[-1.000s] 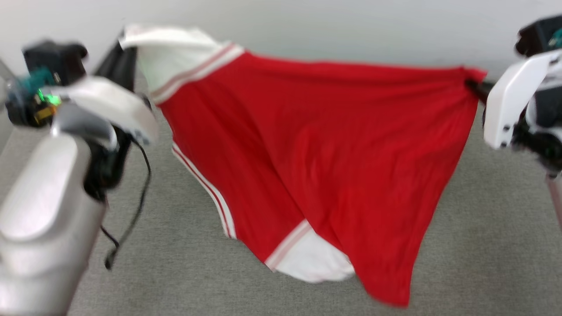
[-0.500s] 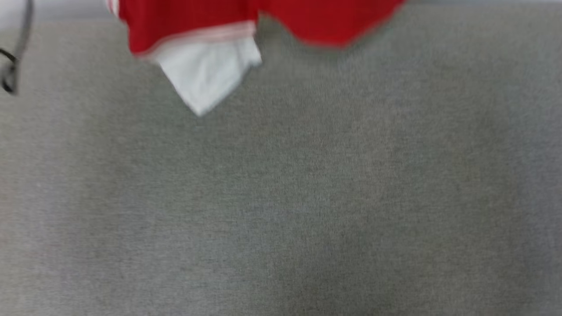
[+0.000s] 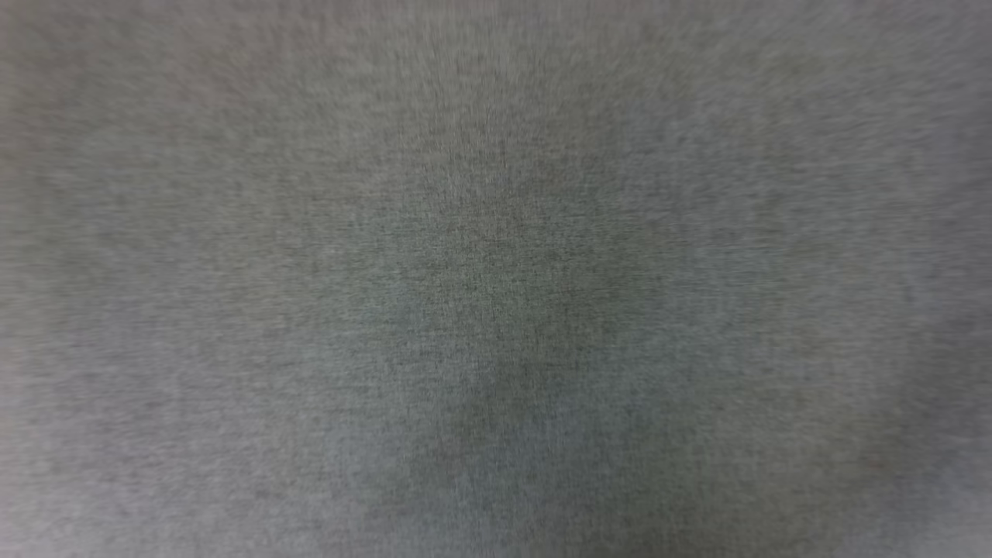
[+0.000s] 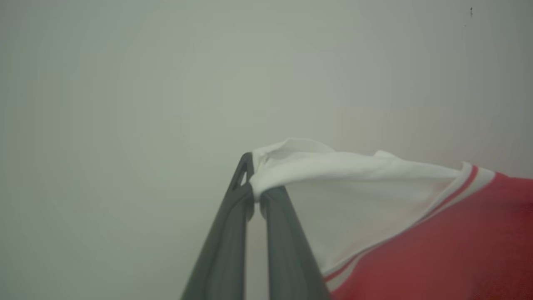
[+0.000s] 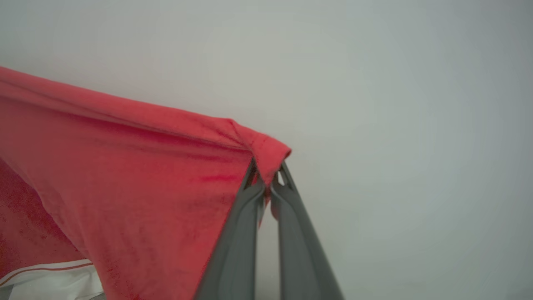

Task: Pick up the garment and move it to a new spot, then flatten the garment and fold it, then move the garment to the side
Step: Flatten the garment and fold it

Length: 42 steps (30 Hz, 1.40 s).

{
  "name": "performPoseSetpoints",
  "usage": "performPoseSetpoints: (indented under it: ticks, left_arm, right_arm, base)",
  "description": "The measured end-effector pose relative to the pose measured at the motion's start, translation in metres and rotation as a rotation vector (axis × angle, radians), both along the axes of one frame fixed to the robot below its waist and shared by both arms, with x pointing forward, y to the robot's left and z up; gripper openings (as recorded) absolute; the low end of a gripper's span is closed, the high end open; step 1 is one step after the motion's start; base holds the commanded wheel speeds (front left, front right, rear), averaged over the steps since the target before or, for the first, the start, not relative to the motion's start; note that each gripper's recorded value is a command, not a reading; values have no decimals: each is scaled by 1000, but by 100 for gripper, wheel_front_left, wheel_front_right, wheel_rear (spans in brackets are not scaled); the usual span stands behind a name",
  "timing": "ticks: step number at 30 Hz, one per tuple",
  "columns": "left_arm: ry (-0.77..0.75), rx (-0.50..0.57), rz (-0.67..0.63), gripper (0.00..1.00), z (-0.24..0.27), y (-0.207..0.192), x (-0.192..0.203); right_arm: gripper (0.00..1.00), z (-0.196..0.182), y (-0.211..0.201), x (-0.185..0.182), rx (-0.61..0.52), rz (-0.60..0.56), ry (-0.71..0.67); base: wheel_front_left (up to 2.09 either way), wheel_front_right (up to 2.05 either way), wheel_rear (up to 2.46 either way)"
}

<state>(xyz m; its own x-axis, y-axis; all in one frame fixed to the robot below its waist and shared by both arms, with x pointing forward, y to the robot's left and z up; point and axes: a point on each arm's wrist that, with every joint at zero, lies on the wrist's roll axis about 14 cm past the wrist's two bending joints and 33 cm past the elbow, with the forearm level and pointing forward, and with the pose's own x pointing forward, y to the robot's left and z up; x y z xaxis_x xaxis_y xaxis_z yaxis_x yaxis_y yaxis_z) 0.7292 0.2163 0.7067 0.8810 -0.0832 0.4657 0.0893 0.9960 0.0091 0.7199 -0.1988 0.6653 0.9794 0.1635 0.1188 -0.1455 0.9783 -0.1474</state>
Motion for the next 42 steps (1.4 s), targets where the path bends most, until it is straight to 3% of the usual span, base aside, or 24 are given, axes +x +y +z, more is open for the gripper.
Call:
performPoseSetpoints:
  ticks: [11,18,28,42]
  left_arm:
    - [222,-74,8,0,-146,10,29]
    - [325,-137,-10,0,-194,16,-7]
    - [553,-205,8,0,-256,26,-137]
    - [760,-278,105,0,-268,28,-337]
  right_arm:
    - [0,-124,21,39,-11,56,185]
    - [0,-174,25,8,-19,97,292]
    - [0,-229,17,-116,12,140,496]
    - [0,-248,-1,-311,104,81,714]
  base:
    - [0,0,0]
    - [0,0,0]
    - [0,0,0]
    - [0,0,0]
